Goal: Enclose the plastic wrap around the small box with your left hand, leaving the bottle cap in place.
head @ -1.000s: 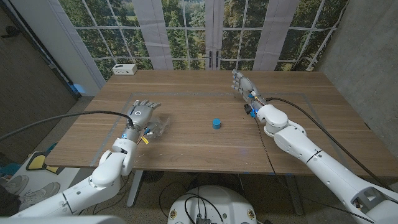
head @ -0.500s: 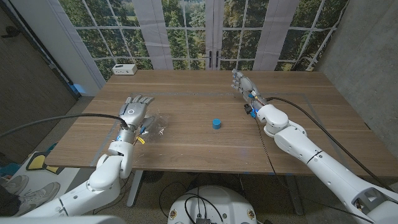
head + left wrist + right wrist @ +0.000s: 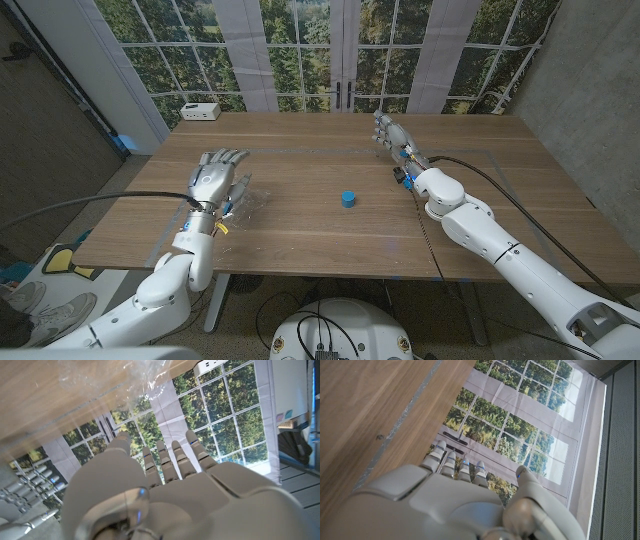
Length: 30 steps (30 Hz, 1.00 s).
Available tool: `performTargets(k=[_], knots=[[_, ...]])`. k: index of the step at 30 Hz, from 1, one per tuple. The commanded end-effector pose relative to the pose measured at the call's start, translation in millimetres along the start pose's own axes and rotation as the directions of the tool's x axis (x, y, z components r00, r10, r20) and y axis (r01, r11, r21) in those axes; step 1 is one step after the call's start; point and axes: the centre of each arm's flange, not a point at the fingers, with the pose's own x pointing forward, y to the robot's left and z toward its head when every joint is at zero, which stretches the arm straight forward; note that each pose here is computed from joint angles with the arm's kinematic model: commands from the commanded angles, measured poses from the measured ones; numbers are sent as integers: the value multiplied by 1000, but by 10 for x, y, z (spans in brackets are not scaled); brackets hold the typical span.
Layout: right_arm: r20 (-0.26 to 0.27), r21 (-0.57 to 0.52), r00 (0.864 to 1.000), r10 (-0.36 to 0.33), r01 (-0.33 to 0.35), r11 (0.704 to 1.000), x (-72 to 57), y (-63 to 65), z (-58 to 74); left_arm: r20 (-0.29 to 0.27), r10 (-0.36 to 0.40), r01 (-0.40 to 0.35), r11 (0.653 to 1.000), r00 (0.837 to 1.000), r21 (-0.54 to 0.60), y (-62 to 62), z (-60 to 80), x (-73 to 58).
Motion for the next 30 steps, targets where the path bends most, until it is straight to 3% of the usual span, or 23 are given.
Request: performTargets(k=[1,3,5,6,8,11,12,14,18,21,23,27,30], knots=[[8,2,1000,21,-21,1000,63,16,10,-66,-54,50,997,996,-60,-43,-91,-33],[8,-3,1000,20,-20,1000,62,10,10,-98,-120,115,992,988,-61,-88,-88,-7],[8,3,1000,17,-17,1000,53,7,5,-75,-198,192,978,977,-77,-131,-113,21],[5,-6,1000,20,-20,1000,49,3,5,-92,-198,193,979,976,-69,-151,-114,28],[6,3,1000,13,-13,1000,39,-8,-5,-83,-299,293,953,951,-76,-183,-131,81],[4,-2,1000,10,-10,1000,29,-16,-7,-64,-363,357,930,930,-85,-227,-139,131],[5,2,1000,13,-13,1000,31,-17,-8,-69,-360,354,931,930,-92,-240,-134,133],[6,-1,1000,8,-8,1000,30,-19,-9,-66,-421,418,906,904,-61,-282,-114,174],[2,6,1000,4,-4,1000,26,-26,-17,-77,-464,462,886,883,-34,-366,-107,187],[2,2,1000,3,-3,1000,23,-27,-24,-95,-469,469,883,878,-25,-399,-114,181],[1,4,1000,2,-2,1000,28,-24,-29,-89,-501,502,865,861,-18,-431,-118,195],[0,10,1000,3,-3,1000,38,-19,-28,-95,-513,515,857,853,-3,-500,-105,174],[1,9,1000,3,-3,1000,44,-16,-28,-102,-559,562,827,823,-3,-561,-109,175]])
